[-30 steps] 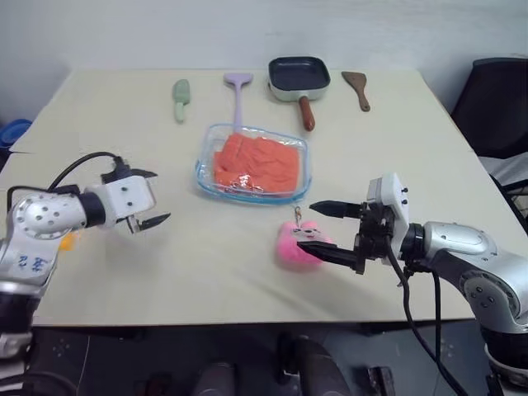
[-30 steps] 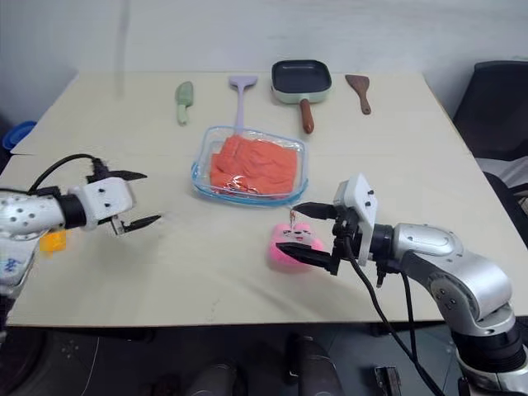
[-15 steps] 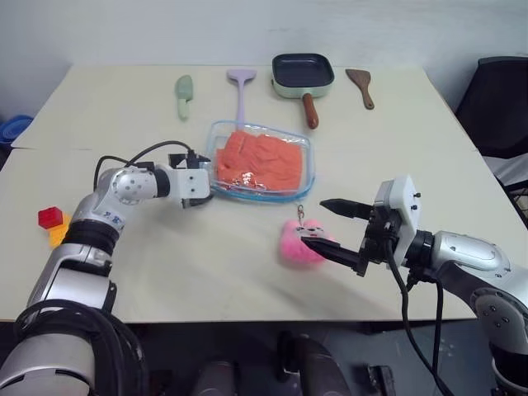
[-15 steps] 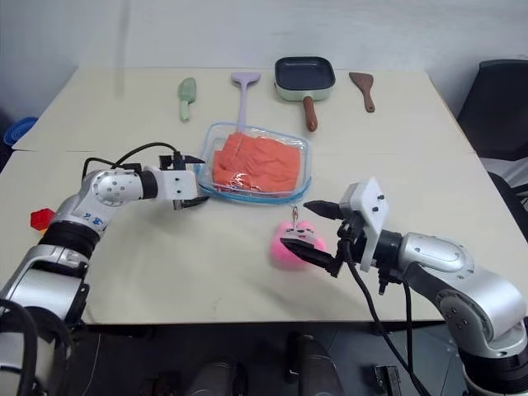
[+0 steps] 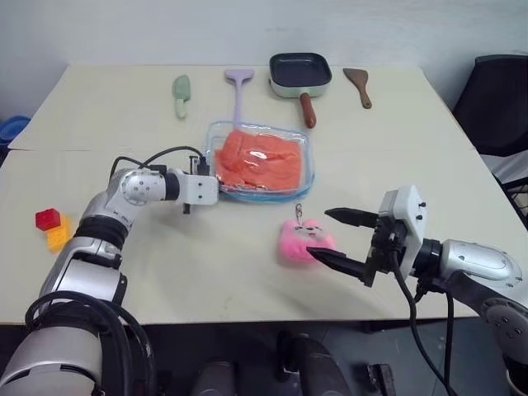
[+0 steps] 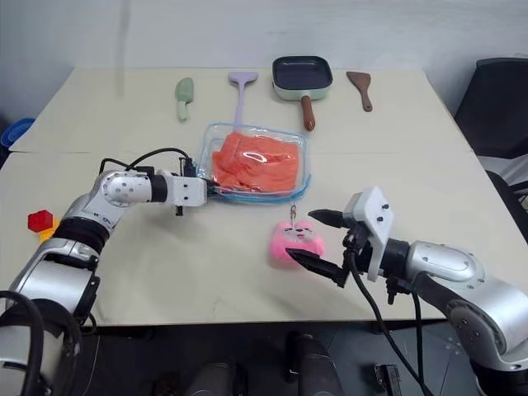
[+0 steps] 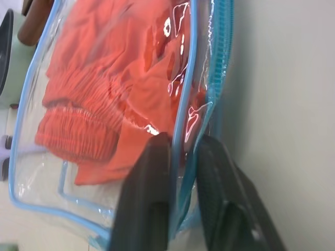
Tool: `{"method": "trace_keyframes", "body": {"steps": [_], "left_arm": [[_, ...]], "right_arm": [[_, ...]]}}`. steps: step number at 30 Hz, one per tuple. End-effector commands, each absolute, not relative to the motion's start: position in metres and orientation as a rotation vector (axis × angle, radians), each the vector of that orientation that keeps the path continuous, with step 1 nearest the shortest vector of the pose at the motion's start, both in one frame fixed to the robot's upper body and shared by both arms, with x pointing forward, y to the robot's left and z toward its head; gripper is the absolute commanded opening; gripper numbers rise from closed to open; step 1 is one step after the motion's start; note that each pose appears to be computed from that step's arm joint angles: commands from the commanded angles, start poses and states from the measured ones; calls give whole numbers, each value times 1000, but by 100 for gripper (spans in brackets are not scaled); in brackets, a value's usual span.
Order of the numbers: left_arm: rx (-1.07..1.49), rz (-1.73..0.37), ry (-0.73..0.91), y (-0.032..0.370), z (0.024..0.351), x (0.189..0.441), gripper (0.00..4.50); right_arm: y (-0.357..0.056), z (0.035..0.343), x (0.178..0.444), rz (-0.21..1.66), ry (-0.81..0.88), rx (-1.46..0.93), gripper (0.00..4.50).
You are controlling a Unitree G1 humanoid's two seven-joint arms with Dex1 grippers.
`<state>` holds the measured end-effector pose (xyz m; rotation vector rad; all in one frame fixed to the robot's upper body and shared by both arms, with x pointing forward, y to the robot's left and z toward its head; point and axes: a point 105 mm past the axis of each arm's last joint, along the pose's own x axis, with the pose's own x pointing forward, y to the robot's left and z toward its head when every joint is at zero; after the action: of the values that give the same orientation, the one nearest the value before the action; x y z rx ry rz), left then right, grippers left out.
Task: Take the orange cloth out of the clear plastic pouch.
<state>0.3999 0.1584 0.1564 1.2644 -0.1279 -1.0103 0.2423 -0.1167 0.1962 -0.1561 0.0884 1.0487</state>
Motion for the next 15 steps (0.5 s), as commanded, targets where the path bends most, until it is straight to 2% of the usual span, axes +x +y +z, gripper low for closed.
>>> {"method": "trace_keyframes", "body": {"steps": [1, 6, 9, 15], "left_arm": [[1233, -1043, -194, 154, 169, 380, 5], [1209, -1108, -226, 146, 171, 335, 5], [1160, -1117, -172, 143, 168, 313, 5], [1135, -1044, -69, 136, 155, 306, 5]], "right_arm": [[-117, 204, 236, 1074, 58, -181, 450], [-122, 202, 233, 1100, 84, -186, 450], [-127, 201, 228, 1120, 112, -193, 450], [-147, 196, 222, 1088, 168, -230, 450]]}}
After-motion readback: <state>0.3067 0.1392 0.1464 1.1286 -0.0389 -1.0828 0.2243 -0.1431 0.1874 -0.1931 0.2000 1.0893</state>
